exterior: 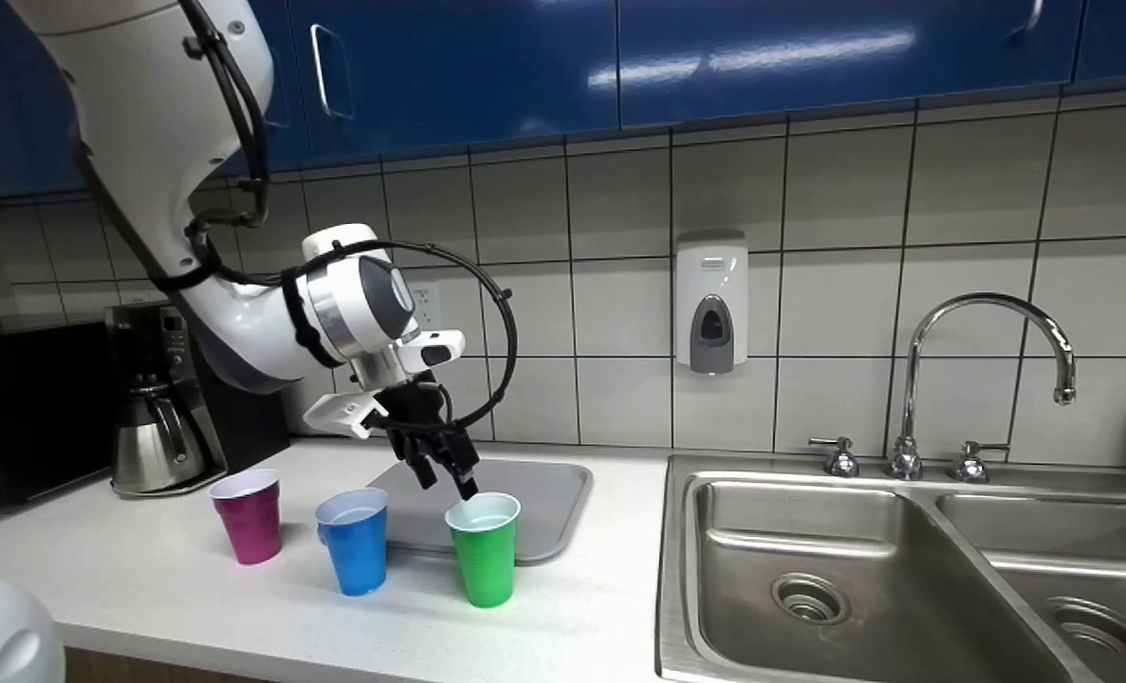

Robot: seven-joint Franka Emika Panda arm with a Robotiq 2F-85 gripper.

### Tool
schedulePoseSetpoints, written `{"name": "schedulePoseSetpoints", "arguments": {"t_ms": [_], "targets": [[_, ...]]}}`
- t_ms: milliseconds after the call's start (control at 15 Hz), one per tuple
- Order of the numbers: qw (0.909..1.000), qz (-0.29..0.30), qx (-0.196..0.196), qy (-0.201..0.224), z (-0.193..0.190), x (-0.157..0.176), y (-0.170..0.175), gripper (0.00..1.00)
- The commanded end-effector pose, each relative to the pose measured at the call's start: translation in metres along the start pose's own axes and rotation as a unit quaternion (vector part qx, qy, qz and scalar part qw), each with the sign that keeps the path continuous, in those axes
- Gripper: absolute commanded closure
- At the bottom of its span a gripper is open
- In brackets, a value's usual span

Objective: Remove the cups from the tray

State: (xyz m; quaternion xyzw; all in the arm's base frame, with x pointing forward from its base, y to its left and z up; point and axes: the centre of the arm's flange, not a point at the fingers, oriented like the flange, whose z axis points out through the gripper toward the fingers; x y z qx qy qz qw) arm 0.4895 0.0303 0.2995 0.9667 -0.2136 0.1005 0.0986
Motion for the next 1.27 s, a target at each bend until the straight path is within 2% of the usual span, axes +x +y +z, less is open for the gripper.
{"name": "schedulePoseSetpoints", "arguments": {"t_ms": [0, 800, 867, 1200], "targets": [[0.9999, 0.001, -0.008, 0.01, -0.025, -0.013, -0.005, 0.0], [0.9992, -0.027, -0.008, 0.029, -0.077, -0.036, -0.051, 0.0], [0.9992, -0.033, 0.001, 0.024, -0.06, -0.032, -0.047, 0.0], [0.9989, -0.038, 0.001, 0.028, -0.067, -0.035, -0.051, 0.0]]}}
